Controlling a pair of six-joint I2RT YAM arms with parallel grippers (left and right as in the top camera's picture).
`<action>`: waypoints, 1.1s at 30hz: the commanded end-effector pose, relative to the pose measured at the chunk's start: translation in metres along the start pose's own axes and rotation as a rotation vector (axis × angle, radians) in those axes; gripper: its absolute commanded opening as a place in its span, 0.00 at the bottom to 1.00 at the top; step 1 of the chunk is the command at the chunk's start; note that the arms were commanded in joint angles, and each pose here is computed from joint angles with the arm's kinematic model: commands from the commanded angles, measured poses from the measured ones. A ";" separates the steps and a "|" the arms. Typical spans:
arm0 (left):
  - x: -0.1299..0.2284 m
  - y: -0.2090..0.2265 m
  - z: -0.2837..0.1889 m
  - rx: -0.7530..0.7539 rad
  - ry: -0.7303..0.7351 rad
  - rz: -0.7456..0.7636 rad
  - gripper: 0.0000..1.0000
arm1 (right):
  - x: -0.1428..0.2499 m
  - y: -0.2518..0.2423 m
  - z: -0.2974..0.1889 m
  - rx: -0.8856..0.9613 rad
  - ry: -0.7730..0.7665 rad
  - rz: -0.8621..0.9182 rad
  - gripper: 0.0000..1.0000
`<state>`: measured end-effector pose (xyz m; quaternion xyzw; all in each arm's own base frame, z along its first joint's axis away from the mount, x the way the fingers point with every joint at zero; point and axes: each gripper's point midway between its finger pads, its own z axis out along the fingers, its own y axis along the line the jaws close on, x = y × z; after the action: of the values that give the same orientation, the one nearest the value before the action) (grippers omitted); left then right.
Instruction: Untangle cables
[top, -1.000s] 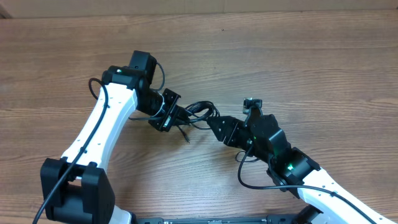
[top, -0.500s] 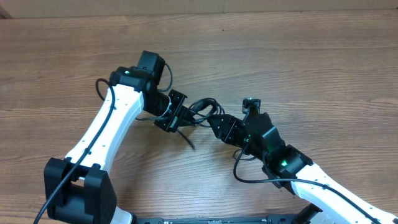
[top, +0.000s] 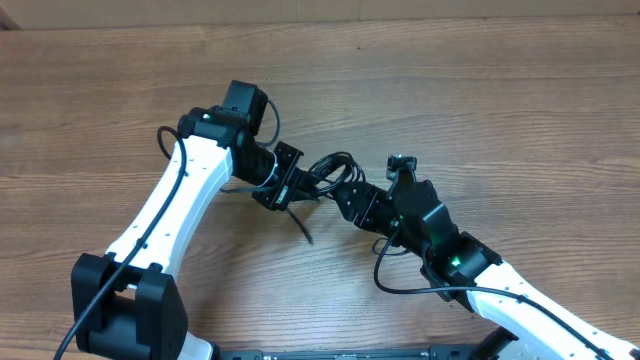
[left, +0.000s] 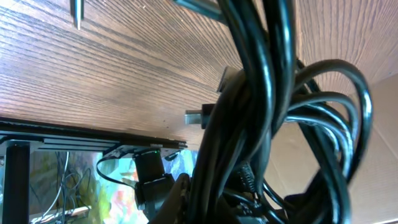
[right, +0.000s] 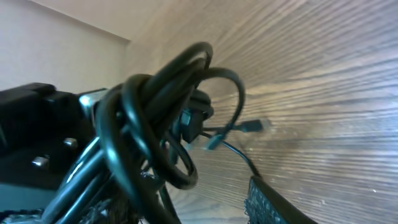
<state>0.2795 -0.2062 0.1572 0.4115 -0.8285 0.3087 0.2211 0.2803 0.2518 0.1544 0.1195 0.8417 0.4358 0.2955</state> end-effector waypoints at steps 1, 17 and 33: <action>0.014 0.000 0.004 -0.004 0.035 0.040 0.04 | -0.006 0.010 -0.001 -0.026 -0.027 -0.007 0.52; 0.042 -0.002 0.010 0.009 0.155 0.156 0.04 | -0.045 0.010 -0.006 -0.001 -0.237 0.016 0.58; -0.001 -0.006 -0.014 0.074 0.039 0.352 0.04 | -0.044 -0.058 -0.020 0.351 -0.252 -0.217 0.04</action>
<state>0.2704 -0.2241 0.1714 0.2847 -0.8552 0.3750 0.2167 0.3043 0.2134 0.1527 0.1111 0.8514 0.3054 0.4118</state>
